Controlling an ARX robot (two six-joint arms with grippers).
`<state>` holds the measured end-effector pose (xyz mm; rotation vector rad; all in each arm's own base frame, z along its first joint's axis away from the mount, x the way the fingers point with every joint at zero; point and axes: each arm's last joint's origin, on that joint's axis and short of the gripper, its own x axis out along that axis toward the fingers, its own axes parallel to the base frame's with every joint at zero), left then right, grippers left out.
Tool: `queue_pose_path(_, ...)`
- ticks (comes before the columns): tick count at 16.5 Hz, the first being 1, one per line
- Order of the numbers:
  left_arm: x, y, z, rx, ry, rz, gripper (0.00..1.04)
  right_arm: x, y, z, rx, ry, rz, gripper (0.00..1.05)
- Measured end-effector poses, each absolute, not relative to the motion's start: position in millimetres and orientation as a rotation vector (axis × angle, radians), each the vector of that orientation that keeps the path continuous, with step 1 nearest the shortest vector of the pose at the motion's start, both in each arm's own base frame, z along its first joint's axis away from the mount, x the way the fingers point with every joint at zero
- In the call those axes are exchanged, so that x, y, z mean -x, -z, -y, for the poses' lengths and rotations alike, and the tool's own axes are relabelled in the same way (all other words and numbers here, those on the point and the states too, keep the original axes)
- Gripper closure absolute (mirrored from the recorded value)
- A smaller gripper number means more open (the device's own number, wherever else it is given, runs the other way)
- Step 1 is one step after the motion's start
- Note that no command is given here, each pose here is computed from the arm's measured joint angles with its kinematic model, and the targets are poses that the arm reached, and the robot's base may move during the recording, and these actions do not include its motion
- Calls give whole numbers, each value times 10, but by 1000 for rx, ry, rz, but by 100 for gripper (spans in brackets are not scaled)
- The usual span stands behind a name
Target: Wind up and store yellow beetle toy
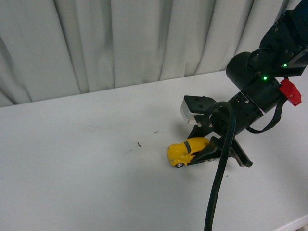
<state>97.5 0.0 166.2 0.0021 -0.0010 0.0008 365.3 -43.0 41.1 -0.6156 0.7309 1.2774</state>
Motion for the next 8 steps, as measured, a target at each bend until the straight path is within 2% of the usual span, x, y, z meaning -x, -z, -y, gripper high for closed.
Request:
queue_pose_path(1, -975, -1662, 0, -2, -1, 1, 7, -3603, -387, 540, 598, -1258, -735, 63)
queue_pose_path(4, -975, -1662, 0, -2, -1, 1, 7, -3143, -326, 1299, 510, -1126, -783, 63)
queue_pose_path(8, -975, -1662, 0, -2, 0, 1, 7, -3014, -334, 1453, 511, -1098, -801, 63)
